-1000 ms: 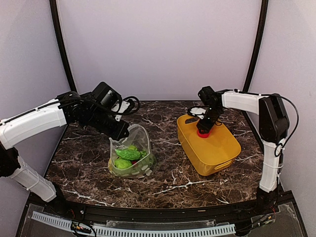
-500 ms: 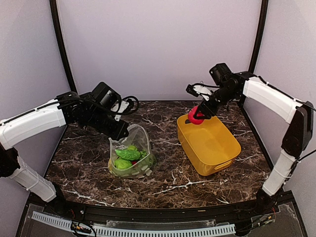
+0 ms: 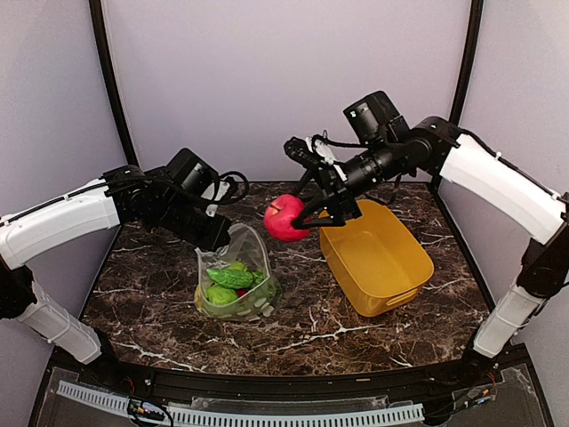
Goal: Place the food in the zip-top bag and seal the zipper
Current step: Place the fake fruit in the zipper food storage bag.
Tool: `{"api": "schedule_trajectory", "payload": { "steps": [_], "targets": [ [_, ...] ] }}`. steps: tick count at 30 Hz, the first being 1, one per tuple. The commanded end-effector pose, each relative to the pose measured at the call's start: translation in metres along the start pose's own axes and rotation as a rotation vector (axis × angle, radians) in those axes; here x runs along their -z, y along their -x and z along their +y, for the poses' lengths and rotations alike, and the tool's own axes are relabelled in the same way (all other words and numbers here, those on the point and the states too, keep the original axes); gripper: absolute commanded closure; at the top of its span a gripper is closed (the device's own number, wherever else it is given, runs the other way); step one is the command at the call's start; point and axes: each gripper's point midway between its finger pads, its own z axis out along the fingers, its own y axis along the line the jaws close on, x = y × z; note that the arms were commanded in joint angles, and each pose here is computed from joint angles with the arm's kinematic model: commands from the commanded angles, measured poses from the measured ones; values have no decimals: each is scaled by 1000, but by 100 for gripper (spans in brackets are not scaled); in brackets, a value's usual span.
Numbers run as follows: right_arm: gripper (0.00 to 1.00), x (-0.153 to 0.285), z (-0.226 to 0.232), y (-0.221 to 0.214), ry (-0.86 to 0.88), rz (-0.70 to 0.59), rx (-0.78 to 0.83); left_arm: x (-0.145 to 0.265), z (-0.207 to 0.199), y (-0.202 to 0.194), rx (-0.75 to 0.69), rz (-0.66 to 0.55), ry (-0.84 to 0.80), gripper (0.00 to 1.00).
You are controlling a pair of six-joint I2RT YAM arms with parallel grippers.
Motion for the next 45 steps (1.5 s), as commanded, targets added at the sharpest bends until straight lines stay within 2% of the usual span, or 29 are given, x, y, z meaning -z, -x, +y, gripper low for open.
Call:
{"api": "schedule_trajectory", "payload": {
  "steps": [1,5,13,16,23,29,31,33,37,40,45],
  "targets": [
    [51,-6,41,42,116,-102,113,14,2,4,36,-26,6,99],
    [50,-26,62,50,154,-95,148,18,3,4,46,-32,5,99],
    [50,-92,88,35,155,21,289,26,0,7,46,-44,-13,99],
    [50,-110,76,26,66,66,373,29,-1,8,50,-52,-23,99],
    [47,-133,42,8,-70,154,384,39,-3,7,55,-76,-51,99],
    [34,-135,26,-8,-151,226,387,40,-2,2,52,-79,-52,99],
    [28,-134,30,-11,-119,252,373,41,-1,2,51,-81,-51,99],
    [18,-132,41,-9,-71,255,356,41,-1,2,48,-82,-49,99],
    [18,-128,73,-6,33,244,371,39,0,1,47,-82,-48,99],
    [21,-133,99,-18,97,279,428,37,0,0,48,-80,-45,99],
    [27,-152,109,-36,73,363,499,35,1,-1,48,-75,-42,99]
  ]
}}
